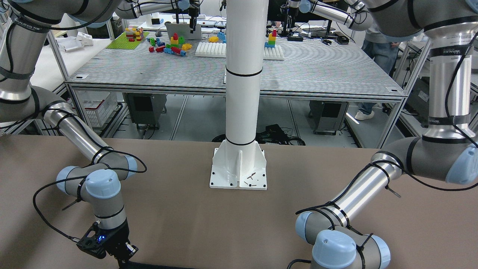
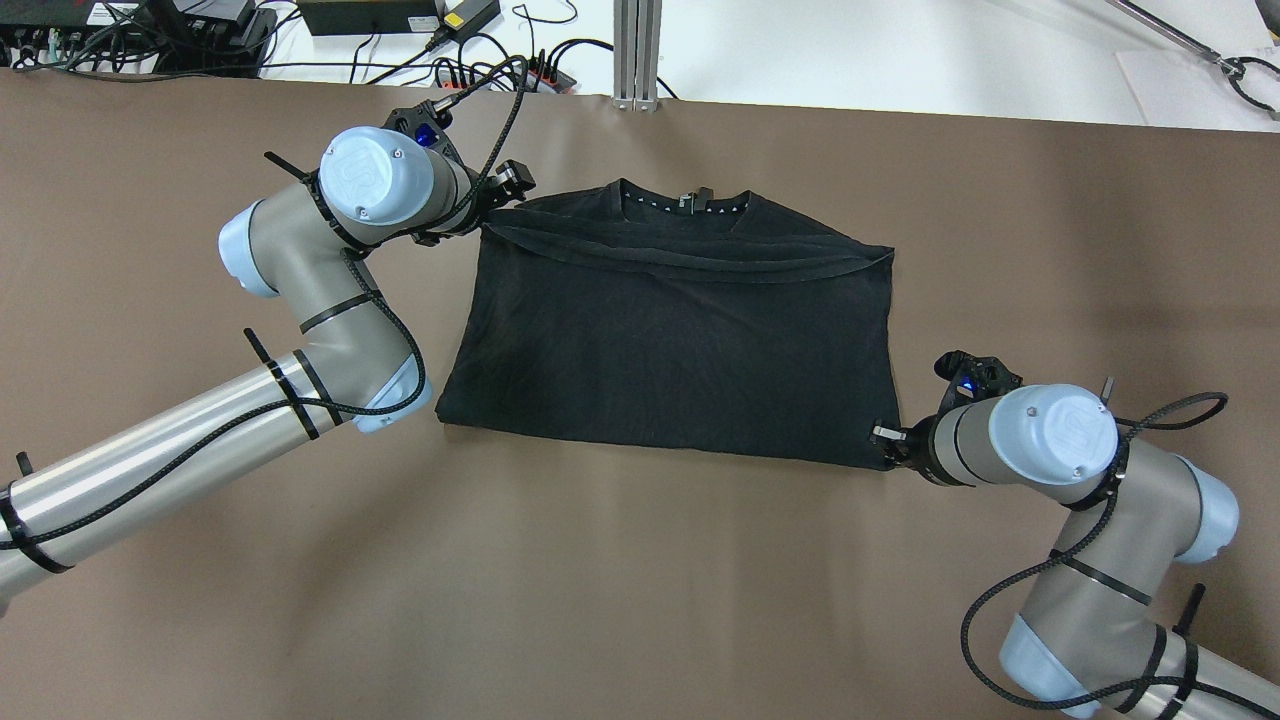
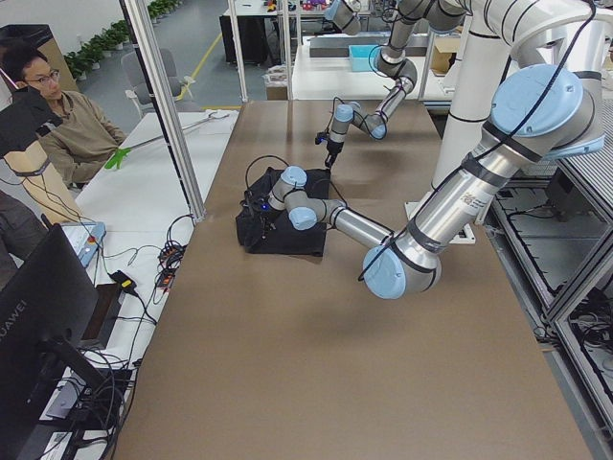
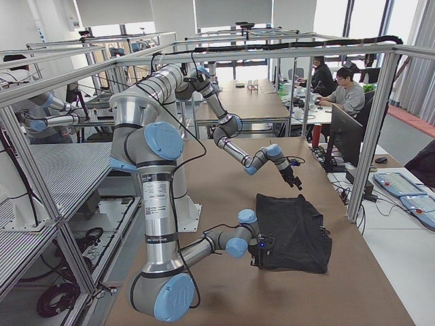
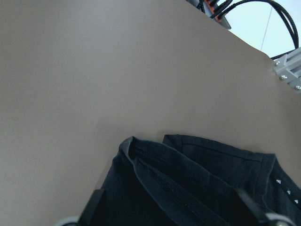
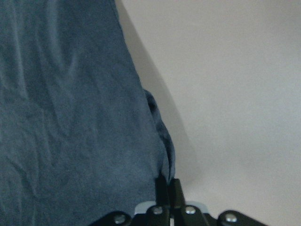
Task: Fold clothes
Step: 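Move the right gripper to the folded edge while the left stays near the collar, then grasp the folded edge with the right gripper and lift it, rotating the shirt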
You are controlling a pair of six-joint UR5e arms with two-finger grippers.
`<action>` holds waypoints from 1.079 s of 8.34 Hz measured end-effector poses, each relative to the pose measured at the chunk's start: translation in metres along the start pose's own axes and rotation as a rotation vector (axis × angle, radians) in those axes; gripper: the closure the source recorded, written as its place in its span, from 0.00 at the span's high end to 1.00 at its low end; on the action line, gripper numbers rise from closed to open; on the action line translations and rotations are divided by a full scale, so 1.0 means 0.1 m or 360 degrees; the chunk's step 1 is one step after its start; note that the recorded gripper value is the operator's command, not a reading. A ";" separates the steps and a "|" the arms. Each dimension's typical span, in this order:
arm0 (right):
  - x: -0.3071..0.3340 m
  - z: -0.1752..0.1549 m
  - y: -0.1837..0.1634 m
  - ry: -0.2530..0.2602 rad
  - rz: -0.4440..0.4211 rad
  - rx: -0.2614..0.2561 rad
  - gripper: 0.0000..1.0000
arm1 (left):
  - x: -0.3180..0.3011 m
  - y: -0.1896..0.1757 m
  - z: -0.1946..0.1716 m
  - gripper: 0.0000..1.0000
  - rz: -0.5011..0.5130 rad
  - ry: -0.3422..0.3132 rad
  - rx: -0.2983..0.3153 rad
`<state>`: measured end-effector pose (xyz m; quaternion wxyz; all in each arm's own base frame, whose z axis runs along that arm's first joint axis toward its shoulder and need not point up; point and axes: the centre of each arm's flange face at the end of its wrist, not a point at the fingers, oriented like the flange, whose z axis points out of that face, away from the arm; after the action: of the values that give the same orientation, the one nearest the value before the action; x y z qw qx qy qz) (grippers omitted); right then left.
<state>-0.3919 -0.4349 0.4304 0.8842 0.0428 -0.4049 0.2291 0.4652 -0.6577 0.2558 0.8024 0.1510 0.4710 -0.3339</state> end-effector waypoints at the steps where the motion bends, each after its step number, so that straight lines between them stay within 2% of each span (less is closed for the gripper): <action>1: 0.06 -0.16 0.04 -0.0021 -0.0004 -0.0008 0.00 | 0.00 0.00 0.00 0.93 -0.0007 0.0000 -0.0001; 2: 0.12 -0.38 0.13 -0.0054 -0.0012 -0.0042 0.00 | 0.00 0.01 0.00 0.93 -0.0010 0.0000 -0.0004; 3: 0.18 -0.63 0.26 -0.0098 -0.0024 -0.0146 0.00 | -0.01 0.01 0.00 0.93 -0.0011 0.0000 -0.0008; 5: 0.32 -1.09 0.59 -0.0165 -0.0064 -0.0453 0.00 | 0.01 0.03 -0.08 0.93 -0.0011 0.0027 -0.0018; 7: 0.33 -1.23 1.04 -0.0177 -0.0151 -0.0771 0.00 | 0.03 0.07 -0.20 0.93 -0.0010 0.0063 -0.0050; 8: 0.29 -1.36 1.28 -0.0199 -0.0202 -0.0994 0.26 | 0.04 0.11 -0.24 0.93 -0.0013 0.0077 -0.0083; 9: 0.26 -1.49 1.47 -0.0214 -0.0250 -0.1180 0.95 | 0.04 0.15 -0.30 0.93 -0.0016 0.0094 -0.0113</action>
<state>-0.3380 -0.2549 0.3340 0.8260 -0.2340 -0.5128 -0.0046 0.4566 -0.6317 0.2355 0.7915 0.1299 0.5066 -0.3163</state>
